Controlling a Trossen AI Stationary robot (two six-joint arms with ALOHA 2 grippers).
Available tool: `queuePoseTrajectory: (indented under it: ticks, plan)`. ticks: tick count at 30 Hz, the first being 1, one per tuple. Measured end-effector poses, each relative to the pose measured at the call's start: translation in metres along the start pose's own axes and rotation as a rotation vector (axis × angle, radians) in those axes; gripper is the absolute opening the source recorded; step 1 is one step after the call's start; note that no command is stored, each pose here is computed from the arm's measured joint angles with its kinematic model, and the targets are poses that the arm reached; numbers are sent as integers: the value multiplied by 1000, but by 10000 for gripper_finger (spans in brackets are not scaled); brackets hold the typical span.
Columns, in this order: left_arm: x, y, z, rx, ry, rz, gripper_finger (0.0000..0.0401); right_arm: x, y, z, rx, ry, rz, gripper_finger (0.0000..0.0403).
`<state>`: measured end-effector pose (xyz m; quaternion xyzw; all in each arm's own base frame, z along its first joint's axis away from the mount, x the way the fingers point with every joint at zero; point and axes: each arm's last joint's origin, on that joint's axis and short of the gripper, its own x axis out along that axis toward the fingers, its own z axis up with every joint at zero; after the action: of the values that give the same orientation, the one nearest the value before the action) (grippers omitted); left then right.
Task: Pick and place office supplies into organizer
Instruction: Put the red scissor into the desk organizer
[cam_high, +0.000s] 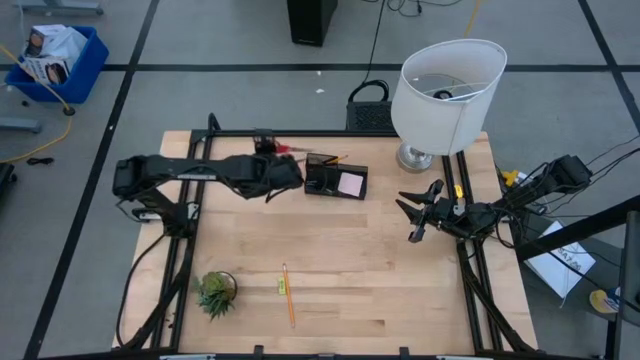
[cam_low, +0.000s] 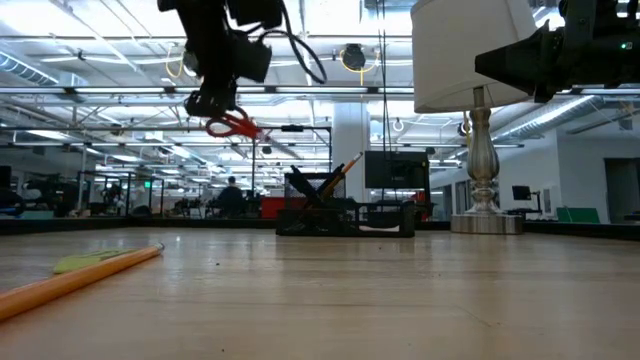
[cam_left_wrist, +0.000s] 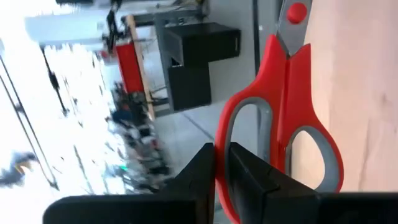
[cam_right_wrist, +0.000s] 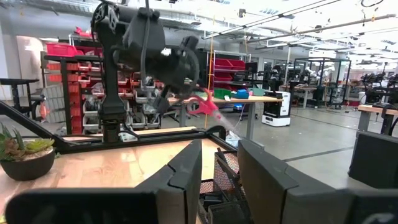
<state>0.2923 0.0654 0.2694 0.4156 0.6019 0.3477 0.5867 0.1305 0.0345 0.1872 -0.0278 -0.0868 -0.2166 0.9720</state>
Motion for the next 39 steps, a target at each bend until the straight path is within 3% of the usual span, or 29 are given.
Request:
queuePoseTrajectory:
  ticks: [6, 14, 26, 30, 33, 36, 39]
  plan:
    - [0, -11, 13, 218, 28, 74, 42, 0, 0, 0, 0, 0, 0, 100]
    - [-3, -1, 23, 341, 21, 165, 42, 0, 0, 0, 0, 0, 0, 100]
    - [-11, 4, 40, 547, -108, 174, 42, 0, 0, 0, 0, 0, 0, 100]
    - [-11, 5, 42, 583, -147, 170, 42, 0, 0, 0, 0, 0, 0, 100]
    - [-12, 7, 45, 575, -180, 174, 42, 0, 0, 0, 0, 0, 0, 100]
    - [-10, 6, 52, 490, -204, 186, 42, 0, 0, 0, 0, 0, 0, 100]
    - [-8, 1, 55, 524, -205, 177, 42, 0, 0, 0, 0, 0, 0, 100]
